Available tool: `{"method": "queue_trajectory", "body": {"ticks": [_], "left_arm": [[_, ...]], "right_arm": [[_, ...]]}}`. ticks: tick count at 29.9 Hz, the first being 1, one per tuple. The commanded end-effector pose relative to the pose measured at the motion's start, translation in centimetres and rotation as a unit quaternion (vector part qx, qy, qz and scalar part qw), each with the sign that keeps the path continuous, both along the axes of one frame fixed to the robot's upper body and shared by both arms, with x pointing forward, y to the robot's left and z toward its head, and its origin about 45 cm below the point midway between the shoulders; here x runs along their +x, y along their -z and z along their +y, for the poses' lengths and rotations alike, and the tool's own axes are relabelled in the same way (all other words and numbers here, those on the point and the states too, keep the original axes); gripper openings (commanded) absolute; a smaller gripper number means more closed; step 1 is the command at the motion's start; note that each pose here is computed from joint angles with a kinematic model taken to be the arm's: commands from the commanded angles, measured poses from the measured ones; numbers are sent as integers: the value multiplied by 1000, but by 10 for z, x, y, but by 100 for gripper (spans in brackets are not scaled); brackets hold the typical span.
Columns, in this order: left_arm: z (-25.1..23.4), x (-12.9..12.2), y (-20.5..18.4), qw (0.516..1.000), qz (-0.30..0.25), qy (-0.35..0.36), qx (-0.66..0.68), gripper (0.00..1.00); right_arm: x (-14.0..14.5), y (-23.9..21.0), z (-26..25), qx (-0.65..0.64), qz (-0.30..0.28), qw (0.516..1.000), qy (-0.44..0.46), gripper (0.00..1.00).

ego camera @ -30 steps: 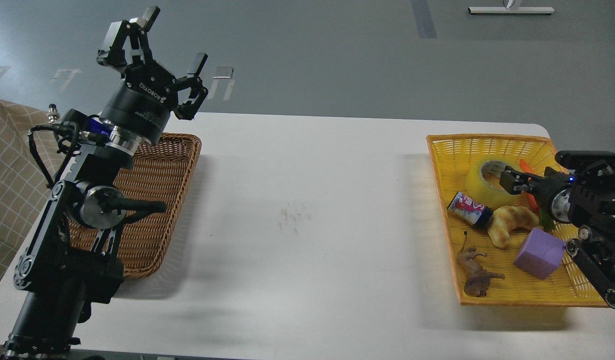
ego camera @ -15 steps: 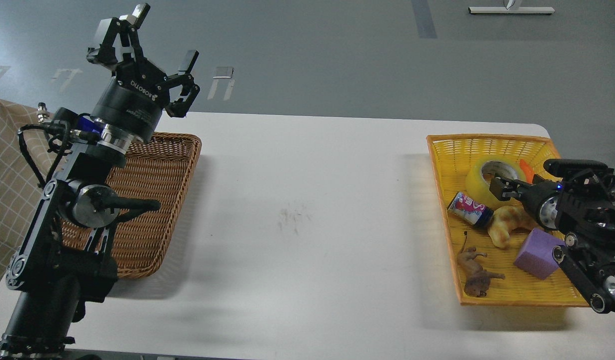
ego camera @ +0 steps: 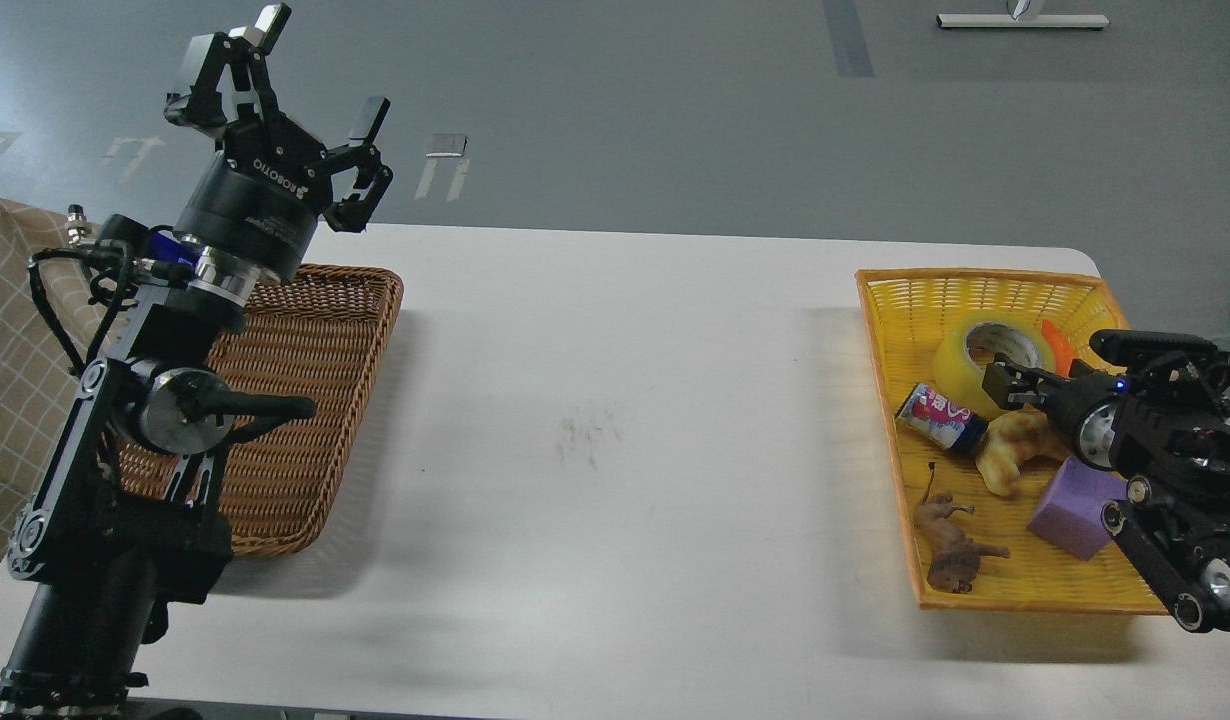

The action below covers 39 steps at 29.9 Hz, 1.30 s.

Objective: Place and transfer tape with both arms
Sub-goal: 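Close the right gripper on the yellow tape roll's rim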

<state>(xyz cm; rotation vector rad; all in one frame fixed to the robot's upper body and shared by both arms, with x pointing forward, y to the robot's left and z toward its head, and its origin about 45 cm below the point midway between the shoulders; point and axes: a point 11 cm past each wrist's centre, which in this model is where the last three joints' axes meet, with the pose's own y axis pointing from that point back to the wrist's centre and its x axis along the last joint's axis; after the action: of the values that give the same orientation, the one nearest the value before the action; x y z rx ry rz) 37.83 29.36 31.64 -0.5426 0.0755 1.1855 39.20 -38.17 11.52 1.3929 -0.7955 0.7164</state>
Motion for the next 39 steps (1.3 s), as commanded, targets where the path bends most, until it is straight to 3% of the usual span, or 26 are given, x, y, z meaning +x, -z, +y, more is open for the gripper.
{"method": "queue_trajectory", "body": {"ticks": [1, 9, 19, 26, 34, 39], "left_arm": [[5, 0, -2, 1000, -2, -6, 1, 99], [10, -1, -2, 1000, -1, -11, 3, 99], [11, 0, 2, 1000, 4, -12, 3, 98], [11, 0, 2, 1000, 5, -12, 3, 99], [11, 0, 2, 1000, 4, -11, 4, 99], [12, -1, 4, 1000, 6, -13, 4, 99]], "right_arm": [[0, 2, 5, 6, 0, 1000, -2, 68], [2, 2, 13, 15, -3, 1000, -3, 45], [4, 0, 15, 27, -3, 1000, -1, 42], [-2, 6, 11, 34, 5, 999, 8, 29], [-5, 8, 10, 34, 7, 999, 8, 23], [-5, 8, 7, 32, 9, 999, 12, 12]]}}
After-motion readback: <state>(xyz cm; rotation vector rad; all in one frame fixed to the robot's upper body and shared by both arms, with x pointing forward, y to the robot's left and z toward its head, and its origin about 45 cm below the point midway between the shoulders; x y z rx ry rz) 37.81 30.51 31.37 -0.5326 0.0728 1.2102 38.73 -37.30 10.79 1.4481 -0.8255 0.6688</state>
